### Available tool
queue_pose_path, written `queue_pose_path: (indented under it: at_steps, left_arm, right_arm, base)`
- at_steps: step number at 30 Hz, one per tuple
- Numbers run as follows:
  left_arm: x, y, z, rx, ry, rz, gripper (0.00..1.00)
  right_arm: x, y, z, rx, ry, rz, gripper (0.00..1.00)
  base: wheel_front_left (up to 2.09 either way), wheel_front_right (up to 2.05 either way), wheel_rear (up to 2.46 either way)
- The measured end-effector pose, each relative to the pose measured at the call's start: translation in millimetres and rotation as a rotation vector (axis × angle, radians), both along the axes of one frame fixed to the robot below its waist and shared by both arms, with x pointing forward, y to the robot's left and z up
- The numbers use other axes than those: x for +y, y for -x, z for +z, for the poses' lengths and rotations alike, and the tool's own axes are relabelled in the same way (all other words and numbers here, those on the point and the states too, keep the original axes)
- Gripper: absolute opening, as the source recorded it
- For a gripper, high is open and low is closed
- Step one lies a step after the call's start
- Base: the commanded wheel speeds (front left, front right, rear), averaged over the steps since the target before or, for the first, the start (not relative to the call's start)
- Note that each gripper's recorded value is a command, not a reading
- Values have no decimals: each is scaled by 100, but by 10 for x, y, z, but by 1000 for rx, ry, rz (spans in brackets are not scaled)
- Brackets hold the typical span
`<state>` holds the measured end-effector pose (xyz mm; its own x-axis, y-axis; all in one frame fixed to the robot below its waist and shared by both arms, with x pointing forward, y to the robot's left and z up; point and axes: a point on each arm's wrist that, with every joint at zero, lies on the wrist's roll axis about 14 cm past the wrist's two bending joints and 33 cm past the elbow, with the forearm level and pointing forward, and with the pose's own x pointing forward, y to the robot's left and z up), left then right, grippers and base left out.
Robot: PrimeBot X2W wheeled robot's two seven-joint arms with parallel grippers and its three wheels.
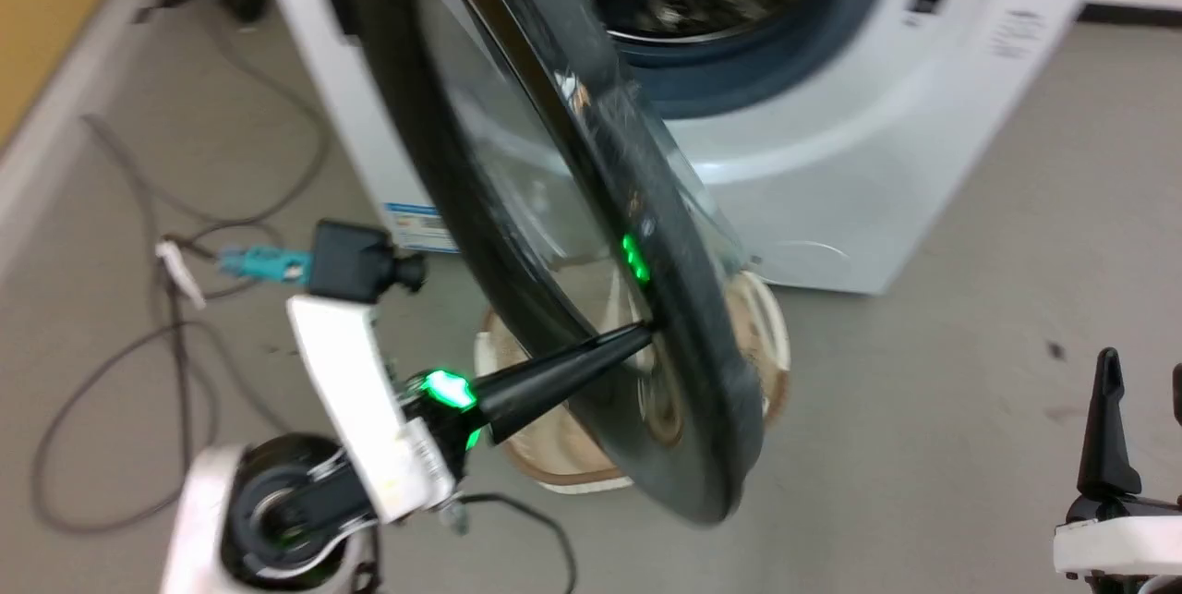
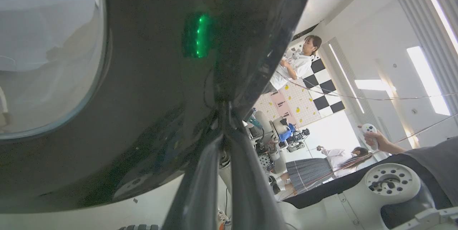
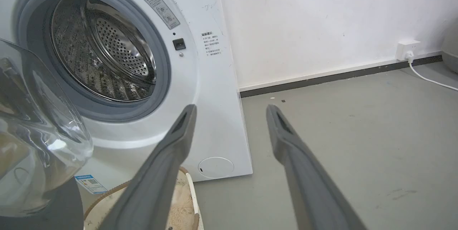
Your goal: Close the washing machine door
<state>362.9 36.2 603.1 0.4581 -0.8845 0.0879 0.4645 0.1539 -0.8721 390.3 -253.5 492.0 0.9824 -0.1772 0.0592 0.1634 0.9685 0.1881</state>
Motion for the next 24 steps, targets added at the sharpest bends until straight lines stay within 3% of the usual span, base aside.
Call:
queue_pose_path:
  at_steps: [6,15,20,24]
  left_arm:
    - [-442,-236,-81,38,46,-73,0]
    - [-749,-440,-111,-21,26,25,0]
    - [-539,-475,-72,-221,-116,191,0]
    - [-87,-635,-156,-497,-351,430,0]
  right_arm:
    - [-194,163,-50,24,7,-60,100]
    - [-384,317,6,17,21,-120,100]
    - [-305,278,65,-5,17,-95,100]
    - [-217,235,147,-32,18,-66,100]
  base:
    - [0,0,0]
    - [0,0,0]
    - [0,0,0]
    - [0,0,0]
